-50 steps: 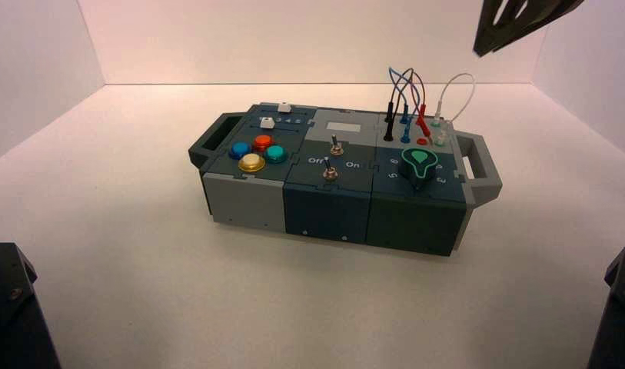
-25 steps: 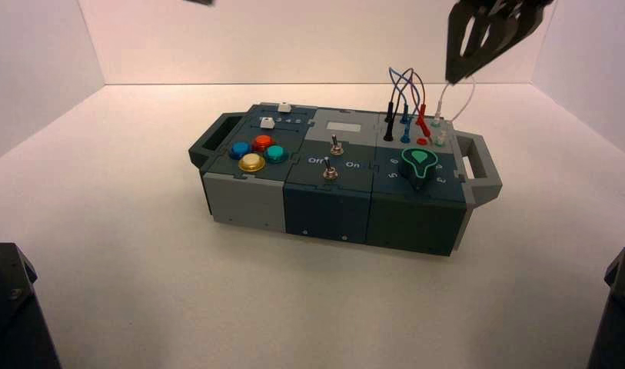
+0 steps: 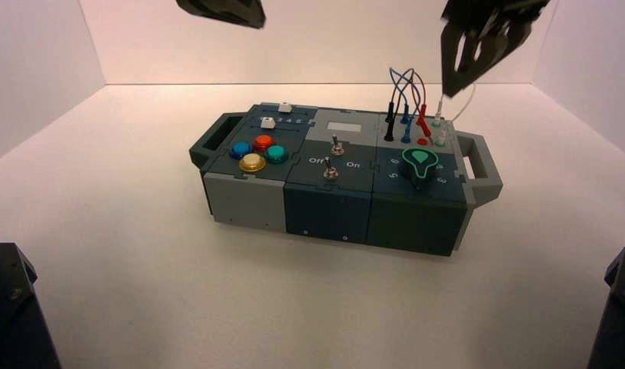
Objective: Insert the red wire.
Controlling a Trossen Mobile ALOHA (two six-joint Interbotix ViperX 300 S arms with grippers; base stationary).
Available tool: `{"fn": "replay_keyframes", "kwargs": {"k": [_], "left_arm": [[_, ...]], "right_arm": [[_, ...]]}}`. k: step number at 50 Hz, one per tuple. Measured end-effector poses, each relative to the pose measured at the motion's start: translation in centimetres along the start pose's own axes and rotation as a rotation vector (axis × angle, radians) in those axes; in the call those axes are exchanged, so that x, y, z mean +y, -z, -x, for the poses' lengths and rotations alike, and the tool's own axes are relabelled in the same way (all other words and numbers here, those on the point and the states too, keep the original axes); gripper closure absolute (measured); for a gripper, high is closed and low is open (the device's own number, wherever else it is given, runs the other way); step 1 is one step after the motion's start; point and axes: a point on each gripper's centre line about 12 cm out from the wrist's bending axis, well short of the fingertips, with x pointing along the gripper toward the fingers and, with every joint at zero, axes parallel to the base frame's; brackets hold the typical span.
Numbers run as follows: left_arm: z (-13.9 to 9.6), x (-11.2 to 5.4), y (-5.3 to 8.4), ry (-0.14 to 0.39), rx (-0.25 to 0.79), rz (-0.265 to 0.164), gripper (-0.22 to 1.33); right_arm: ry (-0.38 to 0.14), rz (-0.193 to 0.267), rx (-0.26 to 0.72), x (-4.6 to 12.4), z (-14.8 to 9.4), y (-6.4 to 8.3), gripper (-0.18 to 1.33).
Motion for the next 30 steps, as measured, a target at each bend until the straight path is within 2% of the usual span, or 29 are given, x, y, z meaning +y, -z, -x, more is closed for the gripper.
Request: {"fn": "replay_keyframes", "kwargs": {"k": [9,17,30], "left_arm": [[-0.1,-0.6,0.6,0.02,0.01,0.007,1.28],[-0.1,-1.1,0.8,0.035,0.012,0.0,1.28],[-0.1,-1.1,0.8,0.035,0.01,0.0,1.28]], "right_arm": [[-0.011,0.018,0.041,0.4,-1.2,-0.1,0.37],[-0.013,0.024,0.05,0.5,-1.7,-0.4,0.27],[0.014,0.058,0.097,0.0,-2.0,-1.2,0.27]]}}
